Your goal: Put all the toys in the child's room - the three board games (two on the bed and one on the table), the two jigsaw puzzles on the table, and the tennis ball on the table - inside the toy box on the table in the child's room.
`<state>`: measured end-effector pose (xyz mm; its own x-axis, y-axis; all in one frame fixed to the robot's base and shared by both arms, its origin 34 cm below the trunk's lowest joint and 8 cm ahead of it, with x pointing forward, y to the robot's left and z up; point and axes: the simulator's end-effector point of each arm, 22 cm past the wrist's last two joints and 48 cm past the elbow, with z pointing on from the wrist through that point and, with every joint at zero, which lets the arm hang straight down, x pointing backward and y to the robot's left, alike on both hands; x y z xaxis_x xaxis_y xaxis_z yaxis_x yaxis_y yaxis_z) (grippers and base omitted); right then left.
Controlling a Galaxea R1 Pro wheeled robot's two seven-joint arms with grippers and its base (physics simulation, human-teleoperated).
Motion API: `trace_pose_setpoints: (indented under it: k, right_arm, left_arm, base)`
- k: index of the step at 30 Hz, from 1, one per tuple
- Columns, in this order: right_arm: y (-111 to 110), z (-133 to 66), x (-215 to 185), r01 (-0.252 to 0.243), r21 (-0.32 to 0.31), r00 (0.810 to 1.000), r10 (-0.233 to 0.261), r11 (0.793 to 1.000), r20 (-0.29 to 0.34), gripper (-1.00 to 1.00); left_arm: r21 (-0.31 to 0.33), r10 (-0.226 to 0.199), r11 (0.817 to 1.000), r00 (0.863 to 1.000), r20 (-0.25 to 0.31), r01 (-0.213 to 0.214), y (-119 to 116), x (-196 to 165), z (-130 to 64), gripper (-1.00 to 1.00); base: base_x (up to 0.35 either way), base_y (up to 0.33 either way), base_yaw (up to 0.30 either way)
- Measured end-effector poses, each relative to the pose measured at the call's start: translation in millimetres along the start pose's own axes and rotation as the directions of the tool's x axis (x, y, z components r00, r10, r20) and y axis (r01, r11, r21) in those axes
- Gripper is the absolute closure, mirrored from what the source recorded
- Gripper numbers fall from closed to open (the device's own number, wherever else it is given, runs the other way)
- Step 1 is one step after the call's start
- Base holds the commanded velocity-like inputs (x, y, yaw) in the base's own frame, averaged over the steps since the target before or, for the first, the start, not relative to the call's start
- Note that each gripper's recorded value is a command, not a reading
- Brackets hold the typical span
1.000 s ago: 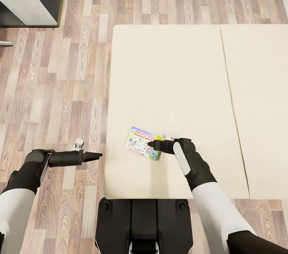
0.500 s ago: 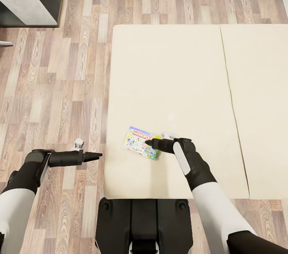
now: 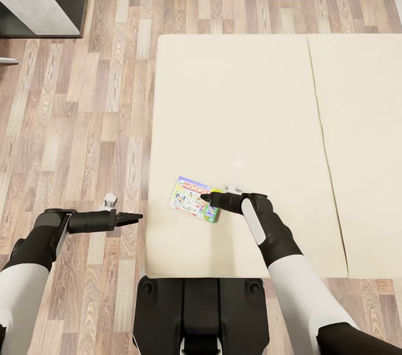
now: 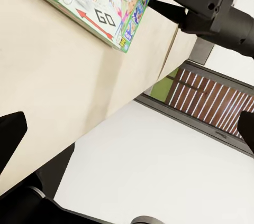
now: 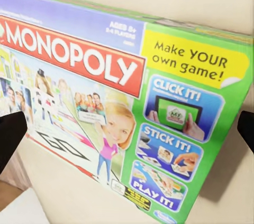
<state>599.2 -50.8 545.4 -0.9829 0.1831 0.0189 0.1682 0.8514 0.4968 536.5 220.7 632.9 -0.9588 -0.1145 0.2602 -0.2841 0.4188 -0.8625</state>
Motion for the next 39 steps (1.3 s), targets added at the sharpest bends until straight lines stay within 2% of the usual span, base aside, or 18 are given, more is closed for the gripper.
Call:
trace_pose_setpoints:
  k: [12, 39]
  right_arm:
    - [-5.9, 2.0, -5.5, 0.013, 0.021, 0.999, -0.014, 1.0, 0.036, -1.0]
    - [-15.3, 11.6, 10.0, 0.001, 0.034, 1.0, -0.002, 0.999, 0.01, -1.0]
  left_arm:
    - [0.0, 0.0, 1.0, 1.0, 0.0, 0.0, 0.0, -0.1, -0.2, -1.0]
    - [-0.001, -0.008, 1.0, 1.0, -0.004, 0.008, 4.3, 2.3, 1.7, -1.0]
  base:
    - [0.0, 0.0, 0.0]
    - [0.0, 0.0, 0.0]
